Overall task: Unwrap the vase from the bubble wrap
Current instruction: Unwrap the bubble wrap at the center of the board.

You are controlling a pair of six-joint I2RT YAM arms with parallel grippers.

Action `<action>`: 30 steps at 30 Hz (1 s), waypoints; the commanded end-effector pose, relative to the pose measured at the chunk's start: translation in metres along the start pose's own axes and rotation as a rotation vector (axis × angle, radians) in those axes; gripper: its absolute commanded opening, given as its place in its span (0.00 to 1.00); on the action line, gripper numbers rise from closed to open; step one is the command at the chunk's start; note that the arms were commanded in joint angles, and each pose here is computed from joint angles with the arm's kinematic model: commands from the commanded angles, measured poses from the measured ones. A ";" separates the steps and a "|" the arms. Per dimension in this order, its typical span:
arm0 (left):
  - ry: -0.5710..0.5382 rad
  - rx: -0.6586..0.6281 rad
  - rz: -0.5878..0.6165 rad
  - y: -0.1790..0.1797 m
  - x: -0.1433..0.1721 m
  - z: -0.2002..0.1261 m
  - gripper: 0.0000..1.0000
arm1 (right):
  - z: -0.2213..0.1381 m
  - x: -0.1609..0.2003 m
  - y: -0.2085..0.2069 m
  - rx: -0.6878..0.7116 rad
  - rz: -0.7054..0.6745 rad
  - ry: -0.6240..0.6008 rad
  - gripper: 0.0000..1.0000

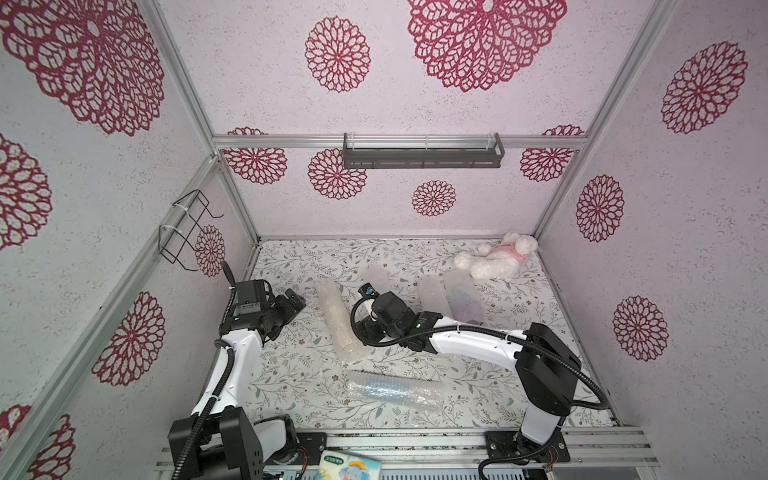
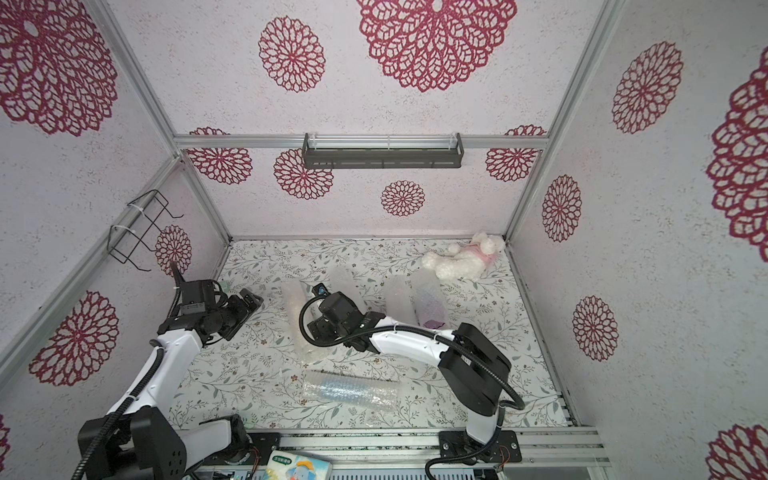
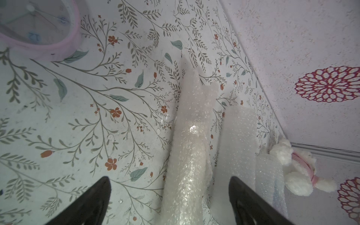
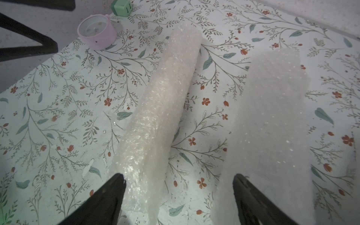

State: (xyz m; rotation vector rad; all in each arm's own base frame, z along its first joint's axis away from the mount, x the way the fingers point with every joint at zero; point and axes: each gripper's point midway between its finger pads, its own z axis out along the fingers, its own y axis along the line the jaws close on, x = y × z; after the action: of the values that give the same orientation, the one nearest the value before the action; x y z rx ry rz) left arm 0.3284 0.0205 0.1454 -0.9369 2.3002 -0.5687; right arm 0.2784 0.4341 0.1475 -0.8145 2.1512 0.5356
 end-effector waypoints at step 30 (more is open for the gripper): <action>0.119 -0.021 -0.126 0.008 0.009 0.014 0.97 | 0.059 -0.001 0.046 0.156 -0.299 0.059 0.83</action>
State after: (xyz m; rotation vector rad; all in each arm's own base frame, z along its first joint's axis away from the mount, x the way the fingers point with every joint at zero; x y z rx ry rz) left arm 0.3282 0.0172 0.1183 -1.1013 2.3803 -0.6964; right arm 0.2711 0.5010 0.1051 -1.0905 2.0561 0.2287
